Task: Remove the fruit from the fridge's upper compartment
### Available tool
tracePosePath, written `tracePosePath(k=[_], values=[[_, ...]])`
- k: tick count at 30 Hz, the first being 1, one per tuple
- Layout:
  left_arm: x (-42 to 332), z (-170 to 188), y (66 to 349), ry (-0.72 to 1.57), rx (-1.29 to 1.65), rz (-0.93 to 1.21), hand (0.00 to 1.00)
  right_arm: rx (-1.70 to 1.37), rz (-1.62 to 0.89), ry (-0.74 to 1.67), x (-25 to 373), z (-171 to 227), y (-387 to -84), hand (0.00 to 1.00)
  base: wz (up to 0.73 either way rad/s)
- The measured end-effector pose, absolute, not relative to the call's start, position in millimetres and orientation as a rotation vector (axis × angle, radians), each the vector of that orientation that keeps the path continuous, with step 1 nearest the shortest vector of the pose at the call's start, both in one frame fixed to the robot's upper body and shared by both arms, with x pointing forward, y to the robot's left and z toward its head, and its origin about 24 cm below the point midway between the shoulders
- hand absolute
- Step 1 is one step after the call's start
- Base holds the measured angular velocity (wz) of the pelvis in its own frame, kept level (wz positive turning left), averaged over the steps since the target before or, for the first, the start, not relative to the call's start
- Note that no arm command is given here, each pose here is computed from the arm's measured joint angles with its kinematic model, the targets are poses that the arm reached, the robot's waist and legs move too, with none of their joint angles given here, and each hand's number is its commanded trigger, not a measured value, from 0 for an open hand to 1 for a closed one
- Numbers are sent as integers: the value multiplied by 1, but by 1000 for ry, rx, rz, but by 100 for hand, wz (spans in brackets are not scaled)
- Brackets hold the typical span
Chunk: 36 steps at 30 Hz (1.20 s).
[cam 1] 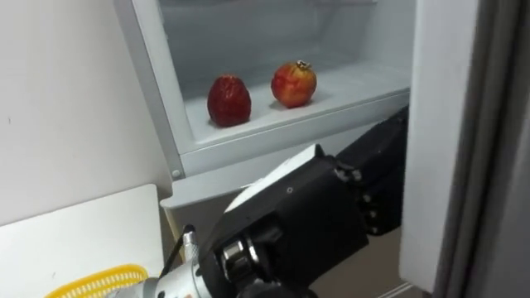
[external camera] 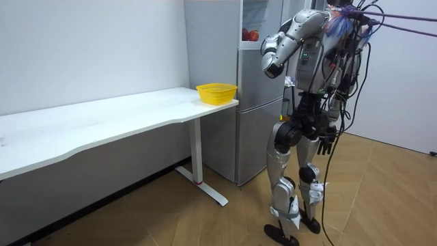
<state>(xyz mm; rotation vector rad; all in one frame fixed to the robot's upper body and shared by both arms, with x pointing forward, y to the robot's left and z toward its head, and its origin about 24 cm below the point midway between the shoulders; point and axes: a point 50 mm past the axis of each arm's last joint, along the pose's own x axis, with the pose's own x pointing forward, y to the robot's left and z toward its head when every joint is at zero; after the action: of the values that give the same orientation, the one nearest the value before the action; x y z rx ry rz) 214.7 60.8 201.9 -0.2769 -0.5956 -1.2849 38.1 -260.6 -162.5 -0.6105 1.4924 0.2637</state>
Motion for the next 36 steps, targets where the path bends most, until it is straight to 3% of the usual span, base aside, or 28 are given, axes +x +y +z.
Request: tracePosePath(k=[15,36], values=[[199,229,13,-686,-227,-1486,0,-648,305,1489,48,-163,-259,0,0],[188,231,-14,-685,-219,-1591,0,-665,308,1447,62,-163,-255,0,0]])
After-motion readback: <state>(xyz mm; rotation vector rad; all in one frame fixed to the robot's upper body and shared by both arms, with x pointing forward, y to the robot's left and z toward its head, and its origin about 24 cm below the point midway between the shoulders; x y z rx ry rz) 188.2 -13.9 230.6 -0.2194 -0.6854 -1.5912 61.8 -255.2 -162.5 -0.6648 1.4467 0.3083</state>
